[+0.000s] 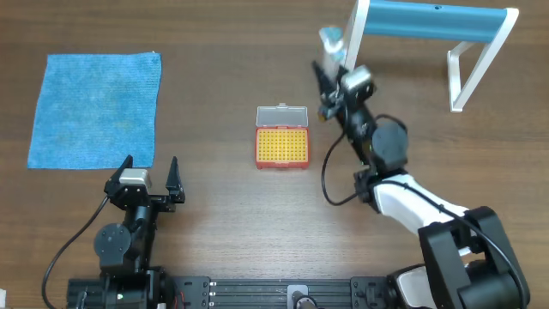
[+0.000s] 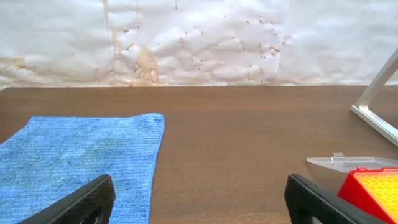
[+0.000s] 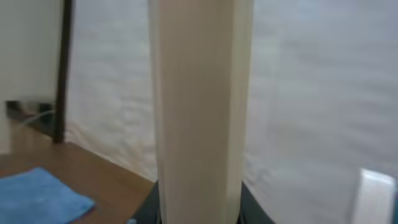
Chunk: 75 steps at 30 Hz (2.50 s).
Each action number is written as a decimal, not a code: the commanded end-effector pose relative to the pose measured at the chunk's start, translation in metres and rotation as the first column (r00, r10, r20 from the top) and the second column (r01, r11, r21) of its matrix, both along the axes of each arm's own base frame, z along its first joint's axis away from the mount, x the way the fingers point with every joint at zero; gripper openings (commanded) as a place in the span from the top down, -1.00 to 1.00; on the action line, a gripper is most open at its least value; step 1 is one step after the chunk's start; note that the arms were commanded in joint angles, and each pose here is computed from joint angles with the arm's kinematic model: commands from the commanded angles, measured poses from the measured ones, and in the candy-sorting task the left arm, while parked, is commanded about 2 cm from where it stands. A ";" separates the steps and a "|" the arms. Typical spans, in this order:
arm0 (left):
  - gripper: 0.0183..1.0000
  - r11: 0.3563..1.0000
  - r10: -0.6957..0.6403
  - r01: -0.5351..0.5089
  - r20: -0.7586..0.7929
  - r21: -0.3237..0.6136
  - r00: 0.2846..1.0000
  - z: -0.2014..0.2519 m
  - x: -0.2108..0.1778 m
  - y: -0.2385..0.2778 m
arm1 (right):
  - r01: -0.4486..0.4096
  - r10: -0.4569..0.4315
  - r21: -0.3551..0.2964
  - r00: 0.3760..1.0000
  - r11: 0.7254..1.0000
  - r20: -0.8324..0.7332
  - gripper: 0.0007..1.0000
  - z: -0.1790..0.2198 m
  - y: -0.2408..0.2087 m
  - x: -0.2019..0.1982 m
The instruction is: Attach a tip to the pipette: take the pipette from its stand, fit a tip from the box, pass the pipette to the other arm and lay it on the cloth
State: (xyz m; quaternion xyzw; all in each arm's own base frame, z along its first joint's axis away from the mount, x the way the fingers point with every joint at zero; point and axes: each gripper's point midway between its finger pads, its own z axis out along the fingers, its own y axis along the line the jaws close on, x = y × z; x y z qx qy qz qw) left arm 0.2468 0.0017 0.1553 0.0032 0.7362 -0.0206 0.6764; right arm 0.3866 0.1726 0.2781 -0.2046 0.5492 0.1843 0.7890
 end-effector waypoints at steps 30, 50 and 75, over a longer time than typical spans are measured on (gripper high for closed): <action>-0.76 1.000 -0.001 0.001 -0.003 0.016 1.000 -0.002 0.000 0.000 | -0.255 0.270 0.088 0.912 0.963 -0.308 0.84 -0.116 0.086 -0.016; -0.76 1.000 -0.001 0.001 -0.003 0.016 1.000 -0.002 0.000 0.000 | -0.289 0.299 0.080 0.899 0.954 -0.319 0.84 -0.122 0.086 -0.016; -0.76 1.000 -0.001 0.001 -0.003 0.016 1.000 -0.002 0.000 0.000 | -0.320 0.326 0.083 0.865 0.944 -0.382 0.84 -0.137 0.089 -0.022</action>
